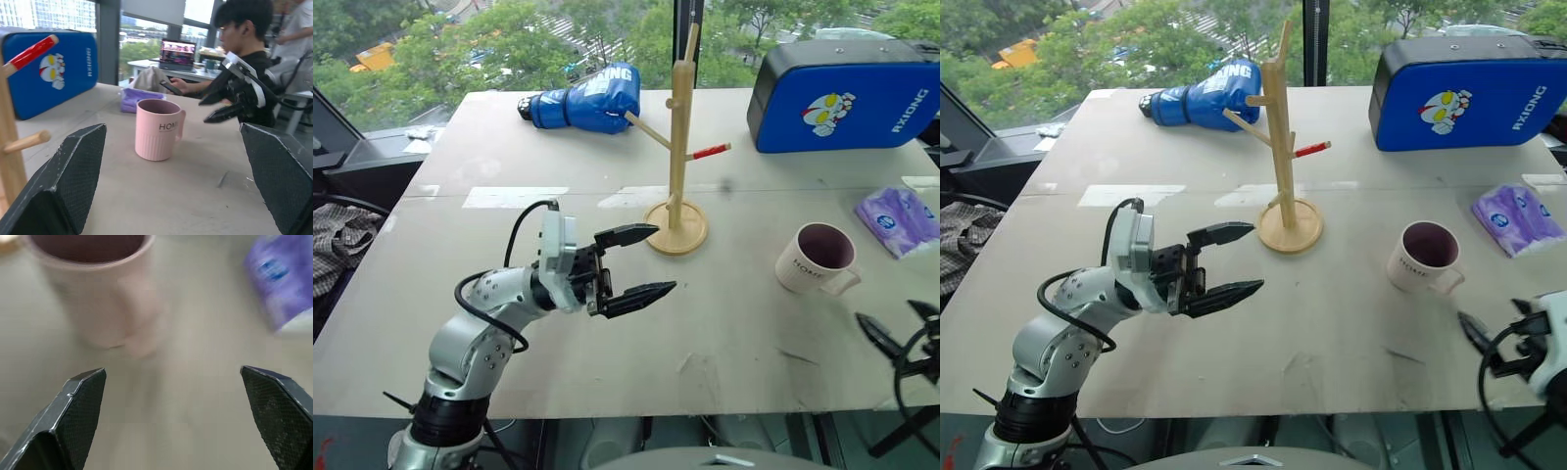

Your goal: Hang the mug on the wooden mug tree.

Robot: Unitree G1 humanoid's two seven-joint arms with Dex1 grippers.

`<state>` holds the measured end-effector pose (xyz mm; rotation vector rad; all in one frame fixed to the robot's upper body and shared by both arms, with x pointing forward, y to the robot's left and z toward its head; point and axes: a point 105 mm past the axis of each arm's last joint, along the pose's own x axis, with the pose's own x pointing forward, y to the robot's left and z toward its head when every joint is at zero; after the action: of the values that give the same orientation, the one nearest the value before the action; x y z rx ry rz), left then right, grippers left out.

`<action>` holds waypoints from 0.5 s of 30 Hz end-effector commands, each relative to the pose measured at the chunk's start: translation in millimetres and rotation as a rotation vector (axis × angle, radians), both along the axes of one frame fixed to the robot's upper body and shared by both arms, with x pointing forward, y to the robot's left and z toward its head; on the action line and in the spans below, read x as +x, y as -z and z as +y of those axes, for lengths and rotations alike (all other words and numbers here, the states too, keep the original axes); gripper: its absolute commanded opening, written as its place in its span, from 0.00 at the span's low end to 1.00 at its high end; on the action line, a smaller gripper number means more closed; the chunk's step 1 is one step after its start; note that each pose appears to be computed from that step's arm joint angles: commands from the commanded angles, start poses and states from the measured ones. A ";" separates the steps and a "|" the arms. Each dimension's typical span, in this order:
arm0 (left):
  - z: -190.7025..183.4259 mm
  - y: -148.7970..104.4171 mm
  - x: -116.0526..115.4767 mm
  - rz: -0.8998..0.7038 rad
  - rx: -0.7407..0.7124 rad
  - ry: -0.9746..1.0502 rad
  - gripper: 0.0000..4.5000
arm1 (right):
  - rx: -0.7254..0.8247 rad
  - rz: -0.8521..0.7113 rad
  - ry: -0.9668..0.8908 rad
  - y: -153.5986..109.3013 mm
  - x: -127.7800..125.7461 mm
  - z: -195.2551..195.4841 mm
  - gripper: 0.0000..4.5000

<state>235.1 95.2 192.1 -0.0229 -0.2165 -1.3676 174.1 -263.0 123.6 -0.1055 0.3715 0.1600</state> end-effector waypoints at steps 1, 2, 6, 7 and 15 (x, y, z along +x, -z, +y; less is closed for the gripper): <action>5.1 3.9 -4.9 0.001 0.022 0.044 1.00 | -0.018 -0.025 0.024 2.3 2.9 13.0 0.99; 10.6 8.3 -6.7 0.010 0.038 0.052 1.00 | -0.004 -0.046 0.068 6.4 7.7 12.3 0.99; 27.9 23.9 -13.7 0.026 0.102 0.072 1.00 | 0.008 -0.126 0.176 16.3 22.9 10.3 0.99; 30.1 25.9 -14.9 0.024 0.110 0.073 1.00 | 0.006 -0.144 0.198 17.2 26.0 8.9 0.99; 20.9 28.9 -25.9 0.008 0.106 0.062 1.00 | -0.041 -0.206 0.278 23.9 55.8 -4.0 0.99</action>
<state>215.0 122.3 155.4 0.0183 -0.0944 -1.4264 226.8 -262.1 94.5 -0.0729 0.2132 -0.1039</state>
